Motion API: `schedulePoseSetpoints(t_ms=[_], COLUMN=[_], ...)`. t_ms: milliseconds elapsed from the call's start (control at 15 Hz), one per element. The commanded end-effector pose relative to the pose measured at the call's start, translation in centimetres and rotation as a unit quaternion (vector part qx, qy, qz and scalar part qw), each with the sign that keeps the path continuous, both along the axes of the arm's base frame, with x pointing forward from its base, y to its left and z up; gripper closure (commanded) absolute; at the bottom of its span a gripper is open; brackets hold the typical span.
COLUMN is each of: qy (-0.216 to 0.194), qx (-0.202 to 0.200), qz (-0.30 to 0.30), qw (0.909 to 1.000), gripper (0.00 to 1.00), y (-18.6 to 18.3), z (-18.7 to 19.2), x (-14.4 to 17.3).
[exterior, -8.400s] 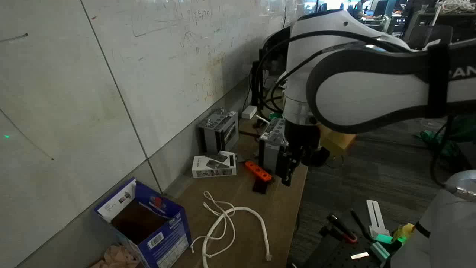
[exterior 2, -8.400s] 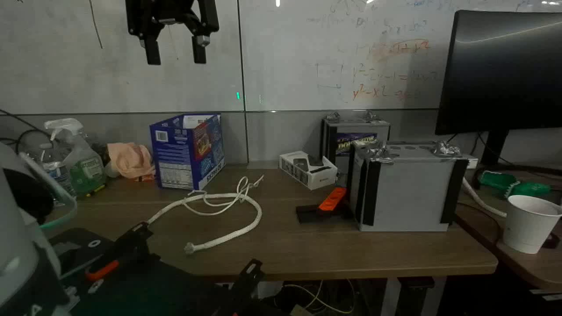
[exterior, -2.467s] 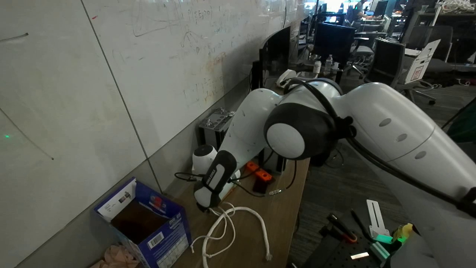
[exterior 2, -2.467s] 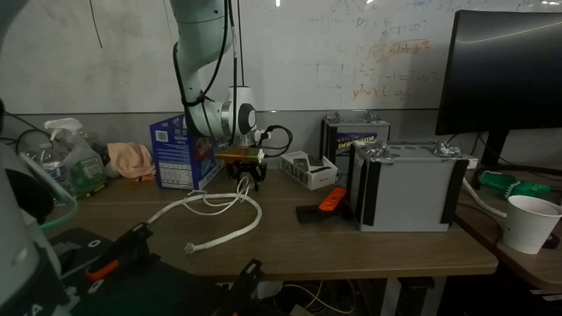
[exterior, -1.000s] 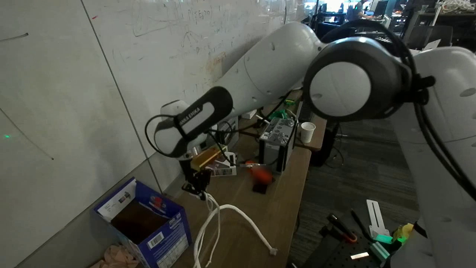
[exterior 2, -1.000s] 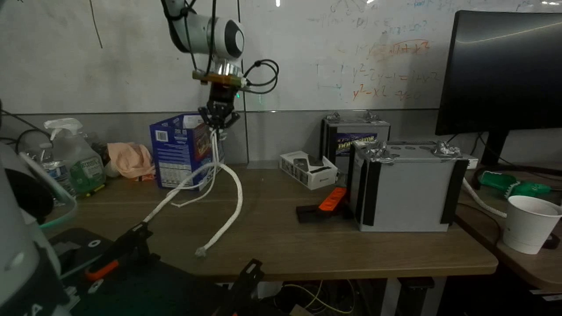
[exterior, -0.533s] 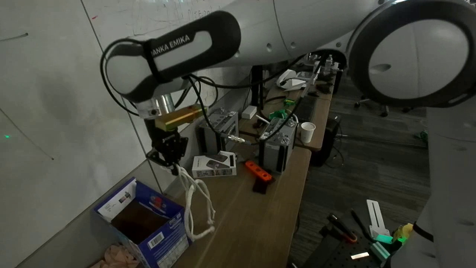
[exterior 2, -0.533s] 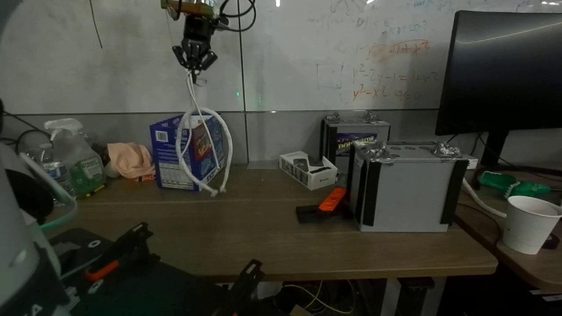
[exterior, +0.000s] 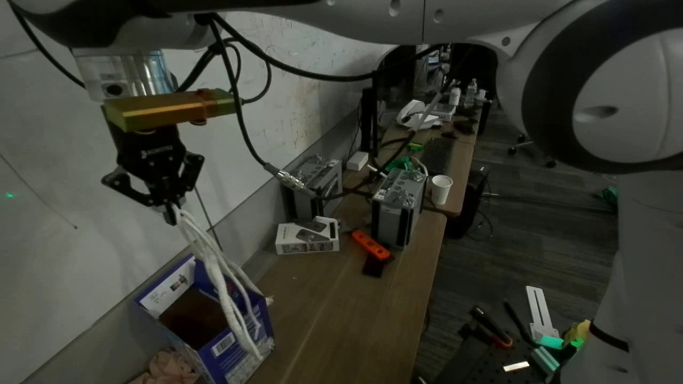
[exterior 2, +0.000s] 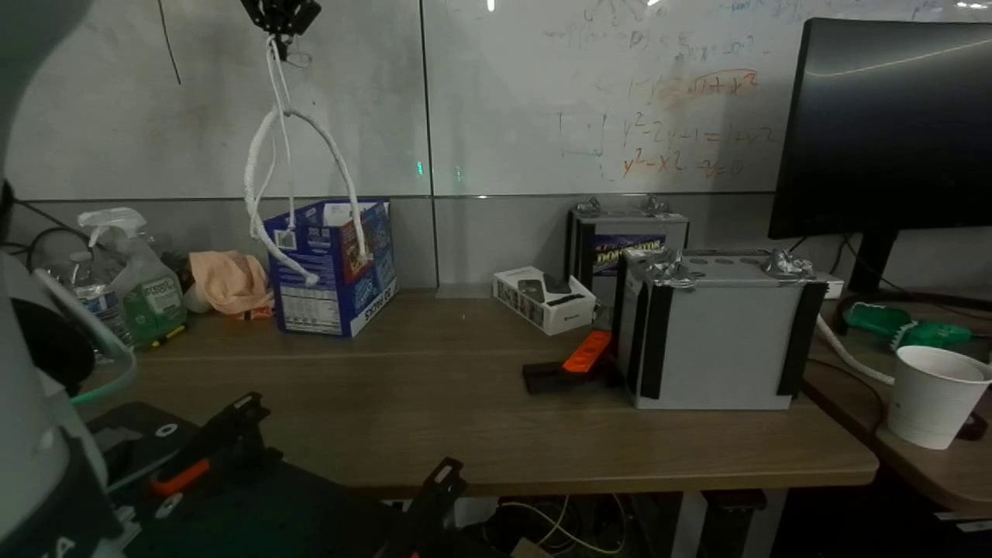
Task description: Put the white string in the blue box
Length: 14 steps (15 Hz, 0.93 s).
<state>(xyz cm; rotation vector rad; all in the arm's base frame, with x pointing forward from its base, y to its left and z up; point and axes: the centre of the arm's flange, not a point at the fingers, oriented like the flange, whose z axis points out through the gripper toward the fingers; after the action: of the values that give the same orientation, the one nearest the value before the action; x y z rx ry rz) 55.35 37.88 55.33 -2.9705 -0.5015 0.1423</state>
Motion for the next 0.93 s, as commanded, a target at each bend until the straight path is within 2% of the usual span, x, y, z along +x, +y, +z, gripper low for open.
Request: schedulePoseSetpoints(t_ms=[0, 333, 867], qy=[-0.027, -0.076, -0.118], qx=[0.002, -0.006, -0.006], qz=[-0.017, -0.027, -0.040], qw=[0.9995, 0.9967, 0.9922], gripper=[0.98, 0.98, 0.98], y=[4.8, 7.3, 6.0], z=[4.7, 8.3, 15.4], x=[1.3, 1.2, 0.9])
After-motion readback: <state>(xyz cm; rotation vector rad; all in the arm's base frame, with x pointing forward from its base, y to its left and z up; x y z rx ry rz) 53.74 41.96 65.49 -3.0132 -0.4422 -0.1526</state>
